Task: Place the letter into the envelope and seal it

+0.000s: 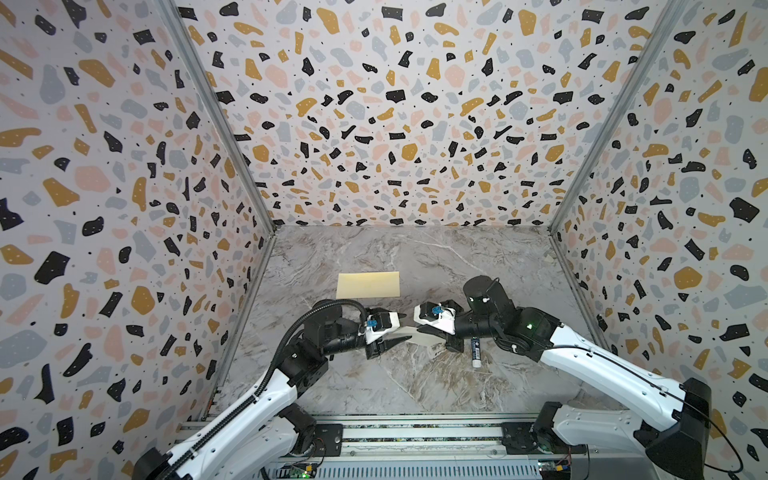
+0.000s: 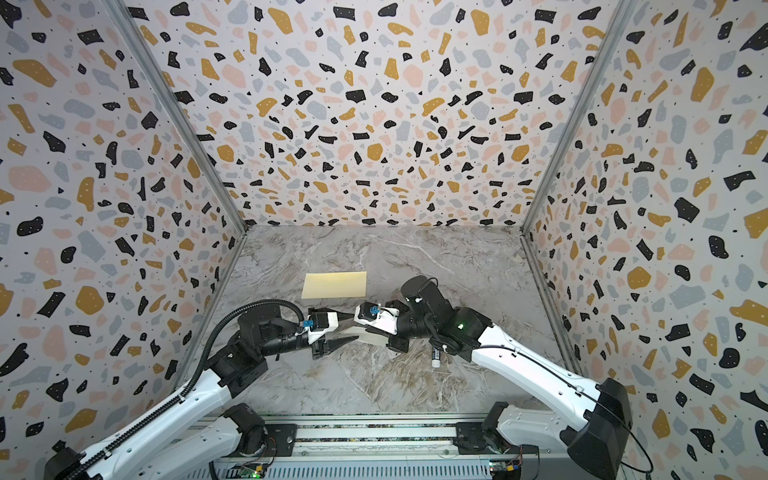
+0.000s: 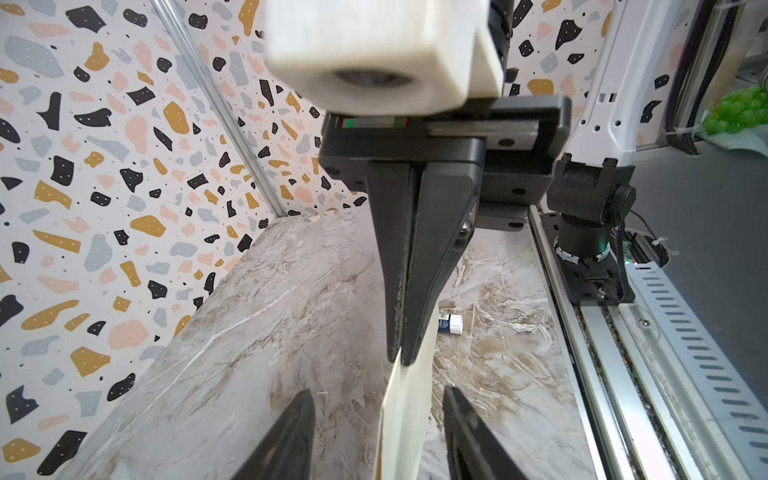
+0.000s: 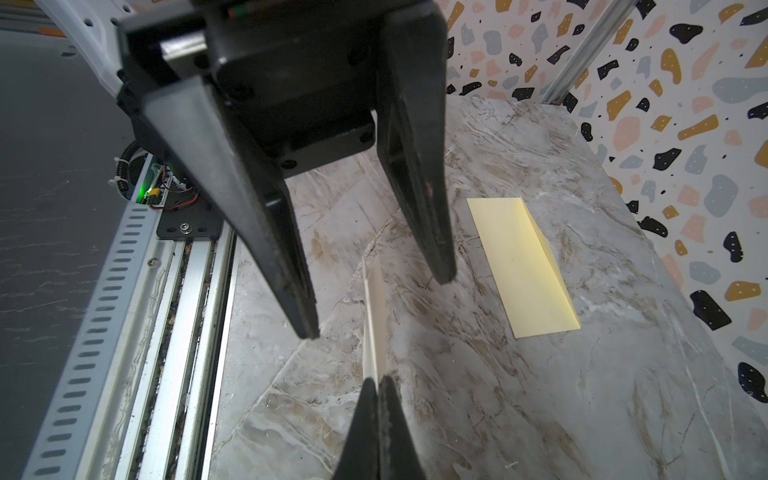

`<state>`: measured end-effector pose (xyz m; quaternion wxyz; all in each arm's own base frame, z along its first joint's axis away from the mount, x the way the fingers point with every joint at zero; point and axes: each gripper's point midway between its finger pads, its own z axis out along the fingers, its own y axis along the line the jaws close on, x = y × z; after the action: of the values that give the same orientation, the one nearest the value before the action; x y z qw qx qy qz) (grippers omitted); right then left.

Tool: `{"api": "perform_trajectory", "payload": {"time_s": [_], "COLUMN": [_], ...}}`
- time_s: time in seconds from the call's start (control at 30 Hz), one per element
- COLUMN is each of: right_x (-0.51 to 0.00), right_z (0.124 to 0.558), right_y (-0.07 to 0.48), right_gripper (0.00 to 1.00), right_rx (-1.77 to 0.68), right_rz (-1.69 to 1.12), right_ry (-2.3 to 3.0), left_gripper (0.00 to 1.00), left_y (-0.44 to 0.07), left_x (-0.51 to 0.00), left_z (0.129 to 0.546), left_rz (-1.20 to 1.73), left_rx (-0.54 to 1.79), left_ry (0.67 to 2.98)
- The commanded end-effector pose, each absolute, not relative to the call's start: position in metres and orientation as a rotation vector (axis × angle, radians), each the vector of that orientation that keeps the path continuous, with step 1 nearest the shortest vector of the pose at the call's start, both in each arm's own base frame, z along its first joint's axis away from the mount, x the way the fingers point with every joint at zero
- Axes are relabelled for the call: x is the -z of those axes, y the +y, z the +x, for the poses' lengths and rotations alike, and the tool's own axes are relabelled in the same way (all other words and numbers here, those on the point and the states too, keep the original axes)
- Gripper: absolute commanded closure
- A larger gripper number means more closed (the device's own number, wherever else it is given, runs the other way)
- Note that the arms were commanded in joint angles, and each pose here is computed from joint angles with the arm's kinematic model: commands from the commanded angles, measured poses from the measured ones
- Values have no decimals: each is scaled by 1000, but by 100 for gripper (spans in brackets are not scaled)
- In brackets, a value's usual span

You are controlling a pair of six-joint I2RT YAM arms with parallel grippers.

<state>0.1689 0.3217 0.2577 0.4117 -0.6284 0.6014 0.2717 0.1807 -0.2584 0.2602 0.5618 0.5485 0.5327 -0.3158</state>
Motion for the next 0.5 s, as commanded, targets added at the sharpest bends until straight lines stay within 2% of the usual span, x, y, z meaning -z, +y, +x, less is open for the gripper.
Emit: {"api": "perform_trajectory", "payload": {"time_s": [0.0, 0.3, 0.37, 0.47], "right_x": [-288, -291, -290, -288], "right_z": [165, 164, 165, 167], "right_y": [324, 326, 326, 325], "right_gripper": [100, 100, 100, 100], "right_rx": [-690, -691, -686, -674], "right_rz": [-1560, -1557, -1557, -1554], "right_ry": [1430, 1416, 1421, 1433], "left_gripper": [58, 95, 100, 100], "left_y": [-260, -262, -261, -261], "left_x": [-263, -262, -263, -264], "left_z": [179, 178, 178, 178], "left_rz": [1302, 1310, 1310, 1308], "left_rx": [759, 771, 769, 763], "left_ry": [1243, 1244, 1241, 1233]}}
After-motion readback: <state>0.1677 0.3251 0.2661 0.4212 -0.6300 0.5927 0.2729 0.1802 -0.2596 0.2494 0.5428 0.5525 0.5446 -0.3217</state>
